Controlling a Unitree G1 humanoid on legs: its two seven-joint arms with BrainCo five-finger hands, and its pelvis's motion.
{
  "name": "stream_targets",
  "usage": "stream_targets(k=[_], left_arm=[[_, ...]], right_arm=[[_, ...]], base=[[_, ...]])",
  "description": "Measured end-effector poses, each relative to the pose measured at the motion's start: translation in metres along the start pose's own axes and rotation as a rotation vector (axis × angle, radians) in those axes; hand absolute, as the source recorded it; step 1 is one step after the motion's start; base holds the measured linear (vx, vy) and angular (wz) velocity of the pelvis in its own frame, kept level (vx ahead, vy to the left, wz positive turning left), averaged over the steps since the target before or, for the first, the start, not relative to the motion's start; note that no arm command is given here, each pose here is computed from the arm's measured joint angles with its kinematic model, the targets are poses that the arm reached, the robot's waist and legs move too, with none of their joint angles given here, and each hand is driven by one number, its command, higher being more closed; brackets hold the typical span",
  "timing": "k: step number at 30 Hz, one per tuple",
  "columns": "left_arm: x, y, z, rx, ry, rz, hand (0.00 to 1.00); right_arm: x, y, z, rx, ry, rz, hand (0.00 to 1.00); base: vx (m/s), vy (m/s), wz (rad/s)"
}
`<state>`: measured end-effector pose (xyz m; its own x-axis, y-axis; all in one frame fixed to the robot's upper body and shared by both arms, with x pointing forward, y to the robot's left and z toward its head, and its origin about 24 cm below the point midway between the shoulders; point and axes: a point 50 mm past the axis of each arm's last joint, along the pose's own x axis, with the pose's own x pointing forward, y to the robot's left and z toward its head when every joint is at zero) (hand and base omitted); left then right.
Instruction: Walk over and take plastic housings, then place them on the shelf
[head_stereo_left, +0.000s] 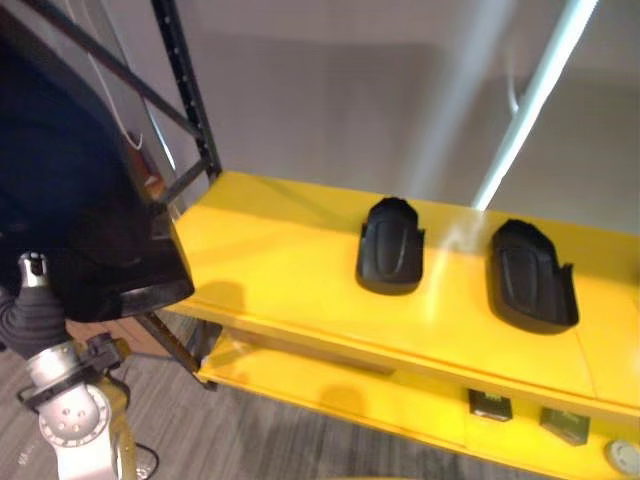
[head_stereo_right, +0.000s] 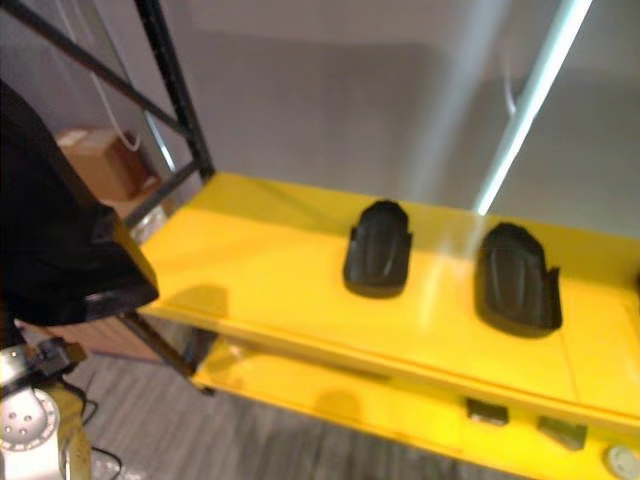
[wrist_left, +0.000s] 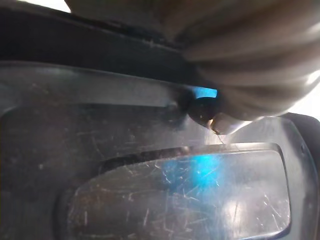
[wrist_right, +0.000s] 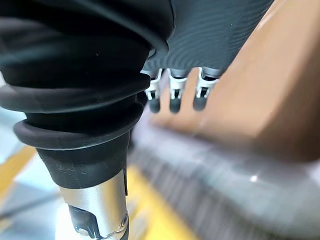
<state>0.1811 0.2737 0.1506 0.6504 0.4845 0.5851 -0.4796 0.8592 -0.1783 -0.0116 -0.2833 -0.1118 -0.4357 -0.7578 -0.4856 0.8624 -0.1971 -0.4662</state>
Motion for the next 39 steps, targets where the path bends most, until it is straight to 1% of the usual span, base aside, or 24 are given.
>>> stream_targets(k=[3, 5, 6, 8, 10, 12, 14, 15, 17, 18, 20, 23, 25, 28, 31, 32, 33, 36, 39], left_arm=[[0.001, -0.009, -0.003, -0.032, 0.012, -0.022, 1.00], [0.005, -0.012, -0.003, -0.047, 0.001, -0.014, 1.00], [0.008, -0.012, -0.004, -0.068, -0.017, 0.023, 1.00], [0.009, -0.012, -0.007, -0.075, -0.016, 0.044, 1.00], [0.006, -0.012, -0.020, -0.089, 0.038, 0.088, 1.00], [0.005, -0.011, -0.022, -0.117, 0.049, 0.124, 1.00], [0.012, -0.016, -0.018, -0.149, 0.014, 0.146, 1.00], [0.015, -0.018, -0.017, -0.159, 0.004, 0.148, 1.00], [0.023, -0.023, -0.012, -0.188, -0.036, 0.160, 1.00], [0.024, -0.024, -0.011, -0.194, -0.045, 0.166, 1.00], [0.029, -0.025, -0.011, -0.205, -0.062, 0.186, 1.00], [0.044, -0.025, -0.011, -0.171, -0.080, 0.162, 1.00], [0.059, -0.027, -0.009, -0.136, -0.086, 0.109, 1.00], [0.091, -0.025, -0.008, -0.018, -0.049, 0.025, 1.00], [0.120, -0.015, -0.013, 0.067, 0.036, 0.014, 1.00], [0.126, -0.014, -0.013, 0.085, 0.046, 0.013, 1.00], [0.144, -0.011, -0.010, 0.102, 0.076, 0.011, 1.00], [0.164, -0.004, -0.006, 0.135, 0.115, 0.035, 1.00], [0.176, 0.000, -0.010, 0.123, 0.205, 0.033, 1.00]], right_arm=[[-0.004, 0.008, 0.004, 0.014, -0.014, -0.004, 0.00], [-0.013, 0.024, 0.010, 0.047, -0.015, 0.022, 0.00], [-0.023, 0.048, 0.023, 0.119, -0.008, 0.102, 0.00], [-0.027, 0.059, 0.031, 0.153, -0.012, 0.157, 0.00], [-0.025, 0.066, 0.044, 0.193, -0.042, 0.257, 0.00], [-0.026, 0.071, 0.051, 0.199, -0.083, 0.341, 0.00], [-0.035, 0.082, 0.055, 0.178, -0.147, 0.491, 0.00], [-0.038, 0.086, 0.057, 0.160, -0.170, 0.531, 0.00], [-0.058, 0.103, 0.066, 0.114, -0.270, 0.699, 0.00], [-0.062, 0.107, 0.068, 0.097, -0.298, 0.735, 0.00], [-0.075, 0.119, 0.080, 0.049, -0.385, 0.854, 0.00], [-0.090, 0.132, 0.097, 0.007, -0.488, 0.968, 0.00], [-0.092, 0.135, 0.104, -0.024, -0.534, 1.000, 0.00], [-0.090, 0.136, 0.112, -0.055, -0.572, 1.021, 0.00], [-0.086, 0.135, 0.119, -0.093, -0.606, 1.026, 0.00], [-0.086, 0.135, 0.121, -0.100, -0.615, 1.025, 0.00], [-0.084, 0.135, 0.126, -0.112, -0.633, 1.036, 0.00], [-0.082, 0.135, 0.130, -0.123, -0.645, 1.050, 0.00], [-0.080, 0.135, 0.128, -0.147, -0.636, 1.063, 0.00]], base=[[-0.12, -0.035, -0.22], [-0.19, -0.033, -0.27], [-0.19, -0.045, -0.40], [-0.15, -0.052, -0.23], [-0.09, -0.048, -0.04], [0.01, -0.012, 0.02], [0.04, -0.023, 0.06], [0.05, -0.015, 0.01], [0.00, 0.000, 0.00], [0.00, 0.000, 0.00], [0.00, 0.000, 0.00], [0.03, -0.045, -0.03], [0.02, -0.034, -0.03], [0.04, -0.017, -0.06], [0.03, -0.008, -0.05], [0.00, 0.000, 0.00], [0.00, 0.000, 0.00], [0.00, 0.000, 0.00], [0.00, 0.000, 0.00]])
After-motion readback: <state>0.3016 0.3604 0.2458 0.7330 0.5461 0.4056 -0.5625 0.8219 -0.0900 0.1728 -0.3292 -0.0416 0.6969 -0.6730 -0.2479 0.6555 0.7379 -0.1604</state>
